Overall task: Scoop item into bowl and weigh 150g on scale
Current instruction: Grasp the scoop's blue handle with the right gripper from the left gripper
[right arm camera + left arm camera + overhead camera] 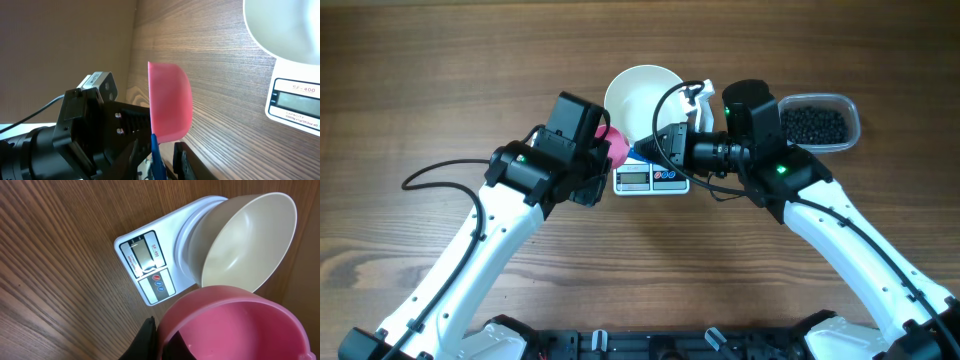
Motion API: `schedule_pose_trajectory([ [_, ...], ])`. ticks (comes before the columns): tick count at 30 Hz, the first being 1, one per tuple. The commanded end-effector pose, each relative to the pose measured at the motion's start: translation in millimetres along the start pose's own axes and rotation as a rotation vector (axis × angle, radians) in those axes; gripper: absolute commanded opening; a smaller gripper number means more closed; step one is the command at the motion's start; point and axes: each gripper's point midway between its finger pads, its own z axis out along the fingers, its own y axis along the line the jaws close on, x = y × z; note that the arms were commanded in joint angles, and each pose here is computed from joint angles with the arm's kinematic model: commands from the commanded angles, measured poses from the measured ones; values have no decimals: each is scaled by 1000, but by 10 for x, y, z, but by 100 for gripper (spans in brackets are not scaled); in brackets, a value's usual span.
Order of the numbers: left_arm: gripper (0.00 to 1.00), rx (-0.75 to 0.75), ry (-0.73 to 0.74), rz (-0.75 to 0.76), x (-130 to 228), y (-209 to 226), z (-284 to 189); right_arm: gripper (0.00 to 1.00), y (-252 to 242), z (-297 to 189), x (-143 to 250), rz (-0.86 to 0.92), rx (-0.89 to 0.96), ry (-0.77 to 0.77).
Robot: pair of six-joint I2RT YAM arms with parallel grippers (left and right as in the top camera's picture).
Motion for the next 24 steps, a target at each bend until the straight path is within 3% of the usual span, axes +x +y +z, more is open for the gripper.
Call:
schedule_pose_trajectory([
  [1, 4, -1, -19, -29, -19, -4, 11, 24, 27, -21, -32, 17, -2, -6],
  [11, 4, 3, -19, -31, -20, -15, 11, 15, 8, -21, -15, 27, 5, 1],
  [24, 4, 3, -19, -31, -20, -16, 11, 13, -20, -76, -51, 43, -4, 3],
])
